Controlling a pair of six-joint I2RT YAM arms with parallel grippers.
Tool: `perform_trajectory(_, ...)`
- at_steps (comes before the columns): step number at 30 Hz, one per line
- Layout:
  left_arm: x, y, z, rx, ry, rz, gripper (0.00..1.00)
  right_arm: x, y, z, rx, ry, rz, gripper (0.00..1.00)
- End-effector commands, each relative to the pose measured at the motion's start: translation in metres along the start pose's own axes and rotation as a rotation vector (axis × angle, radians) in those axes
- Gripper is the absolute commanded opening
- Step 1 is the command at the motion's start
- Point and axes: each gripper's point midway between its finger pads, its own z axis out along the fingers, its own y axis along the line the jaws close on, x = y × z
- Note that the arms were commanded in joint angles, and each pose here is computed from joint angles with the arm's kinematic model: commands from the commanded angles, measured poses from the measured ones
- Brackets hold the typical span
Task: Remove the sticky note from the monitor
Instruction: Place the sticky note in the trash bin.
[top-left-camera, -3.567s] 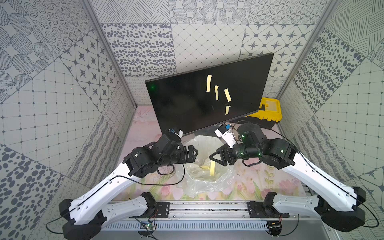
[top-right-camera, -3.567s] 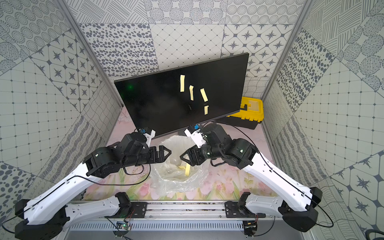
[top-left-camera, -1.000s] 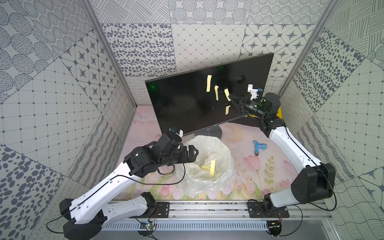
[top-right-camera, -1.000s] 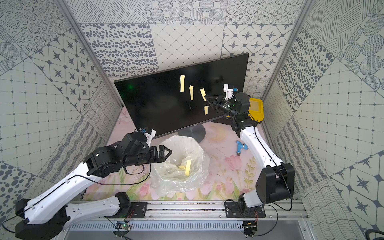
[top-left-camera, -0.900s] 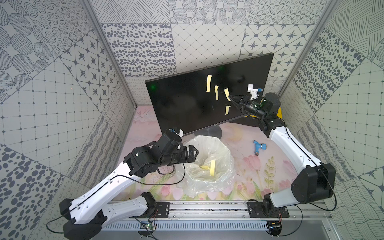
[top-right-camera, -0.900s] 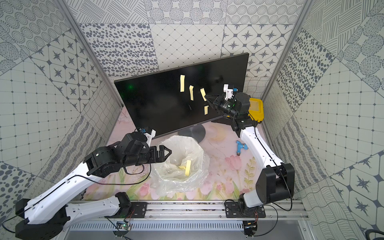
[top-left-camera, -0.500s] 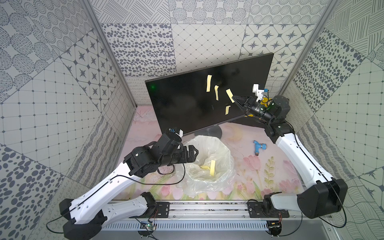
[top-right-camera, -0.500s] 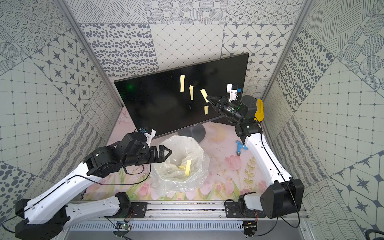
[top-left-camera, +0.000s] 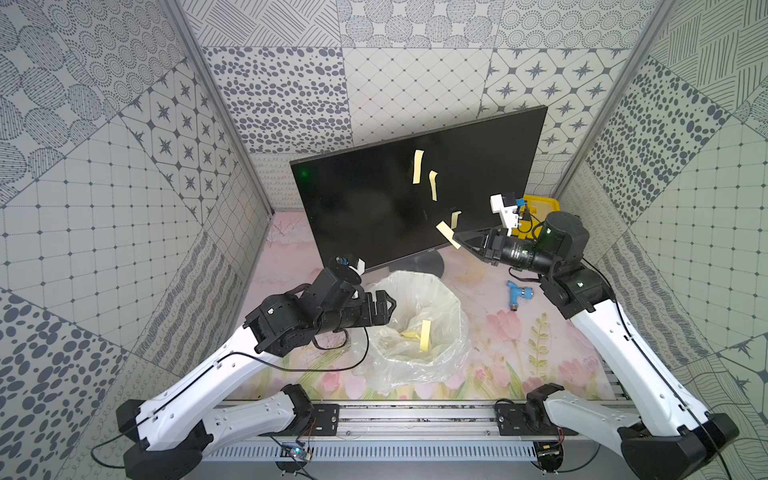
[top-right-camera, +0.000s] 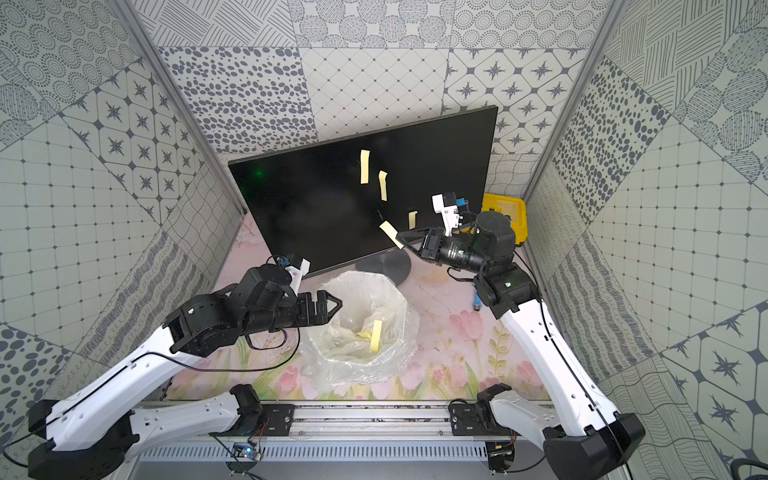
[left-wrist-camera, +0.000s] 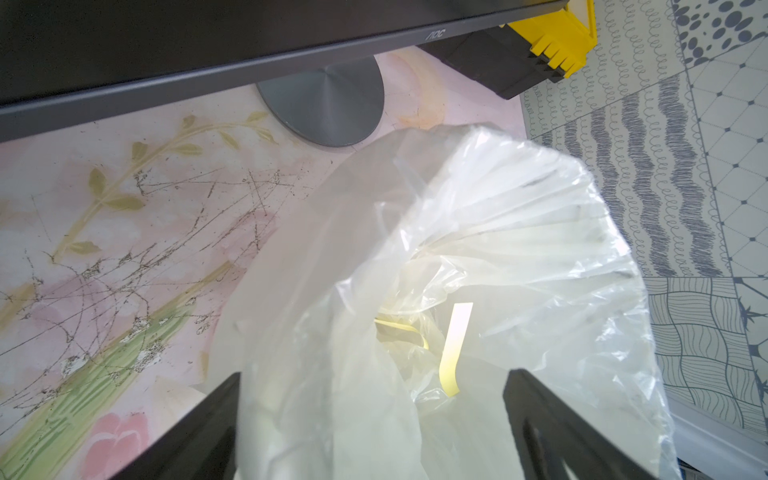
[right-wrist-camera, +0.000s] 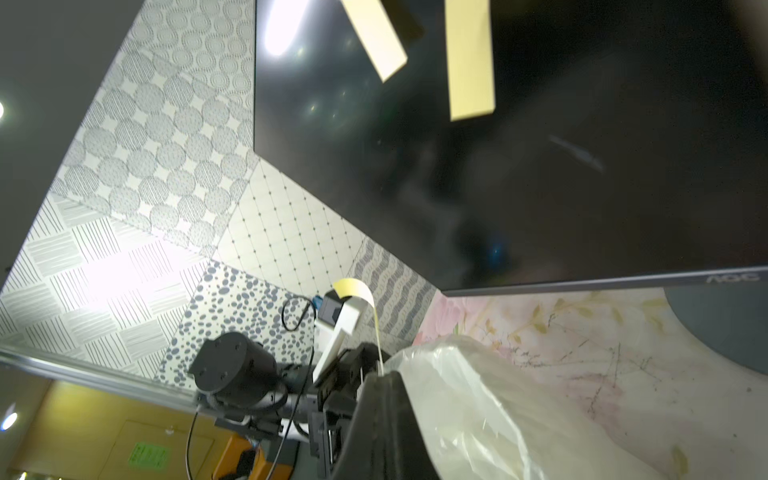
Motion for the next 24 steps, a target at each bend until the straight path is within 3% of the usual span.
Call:
perform_trajectory(1,0.000,-0.001,-0.002,0.009,-0.013,0.018,0.99,0.042,-0.005,0.005,0.038,0.124,-0.071,0.00)
perform_trajectory(13,0.000,-0.001,-0.002,0.006,-0.013,0.021,0.99,0.133,-0.010,0.027,0.146,0.419,-0.213,0.03)
perform_trajectory(15,0.000,-0.001,-0.002,0.007,-0.012,0.021,0.99,0.140,-0.014,0.030,0.175,0.446,-0.234,0.10)
perform_trajectory(20,0.001,0.000,-0.001,0.006,-0.009,0.019,0.99,0.139,-0.015,0.033,0.194,0.442,-0.256,0.43)
perform_trajectory(24,0.000,0.000,-0.001,0.005,-0.010,0.020,0.99,0.130,-0.007,0.035,0.183,0.422,-0.281,0.49)
